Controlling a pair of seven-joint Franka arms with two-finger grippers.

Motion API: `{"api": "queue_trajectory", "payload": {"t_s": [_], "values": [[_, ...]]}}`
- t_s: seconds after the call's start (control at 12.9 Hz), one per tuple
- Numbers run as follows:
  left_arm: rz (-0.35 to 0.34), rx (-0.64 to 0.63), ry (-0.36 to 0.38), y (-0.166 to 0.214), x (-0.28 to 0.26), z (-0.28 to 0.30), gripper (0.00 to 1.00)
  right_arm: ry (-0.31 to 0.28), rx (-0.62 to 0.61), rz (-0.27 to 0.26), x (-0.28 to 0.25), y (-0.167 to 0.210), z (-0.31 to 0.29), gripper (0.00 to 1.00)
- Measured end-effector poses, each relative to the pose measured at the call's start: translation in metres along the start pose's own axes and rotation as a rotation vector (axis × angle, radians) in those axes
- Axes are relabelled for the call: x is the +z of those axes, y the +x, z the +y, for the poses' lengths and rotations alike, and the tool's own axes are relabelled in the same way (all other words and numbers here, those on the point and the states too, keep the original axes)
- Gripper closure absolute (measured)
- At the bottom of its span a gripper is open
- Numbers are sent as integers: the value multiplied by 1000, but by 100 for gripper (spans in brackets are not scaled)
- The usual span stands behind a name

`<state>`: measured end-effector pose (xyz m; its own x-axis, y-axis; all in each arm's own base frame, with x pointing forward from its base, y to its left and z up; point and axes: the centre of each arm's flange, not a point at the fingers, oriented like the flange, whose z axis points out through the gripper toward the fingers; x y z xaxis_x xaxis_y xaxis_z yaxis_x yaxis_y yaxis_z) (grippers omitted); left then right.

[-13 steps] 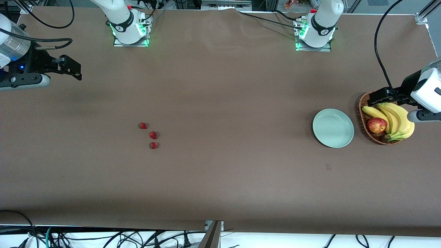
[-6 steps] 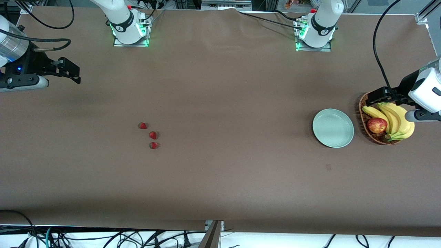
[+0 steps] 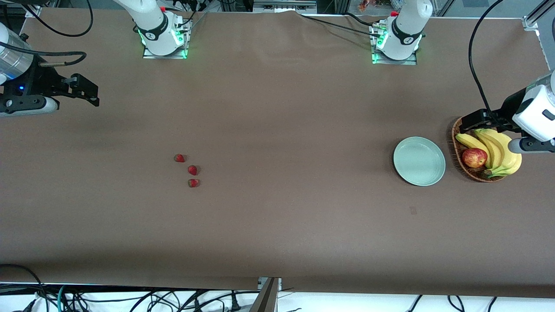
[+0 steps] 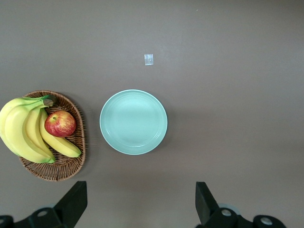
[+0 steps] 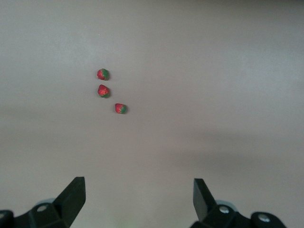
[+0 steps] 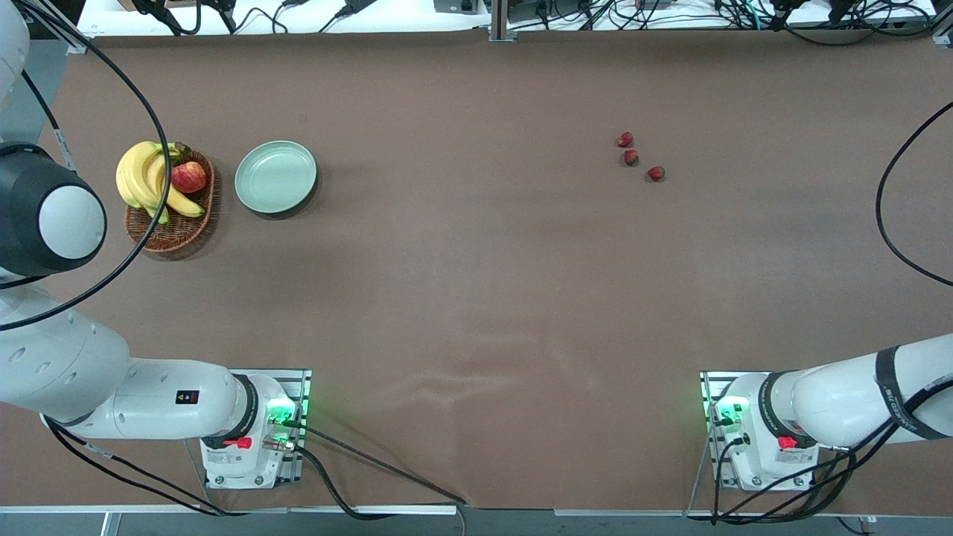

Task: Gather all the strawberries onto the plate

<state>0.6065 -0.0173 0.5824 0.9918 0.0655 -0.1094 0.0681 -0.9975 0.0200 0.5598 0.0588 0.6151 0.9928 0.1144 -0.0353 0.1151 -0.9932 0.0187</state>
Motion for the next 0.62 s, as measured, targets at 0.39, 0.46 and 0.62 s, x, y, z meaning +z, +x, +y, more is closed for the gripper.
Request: {"api": "queue_trajectory", "payload": {"t_s": [0.39,0.46,0.62], "values": [[1,2,0,0,0,1,0,-4,-1,-33,19,10,-2,0],[1,2,0,0,0,1,0,-4,3,-37,21,11,0,0],[1,2,0,0,0,1,0,-7,1,-59,35,18,-2,0]]}}
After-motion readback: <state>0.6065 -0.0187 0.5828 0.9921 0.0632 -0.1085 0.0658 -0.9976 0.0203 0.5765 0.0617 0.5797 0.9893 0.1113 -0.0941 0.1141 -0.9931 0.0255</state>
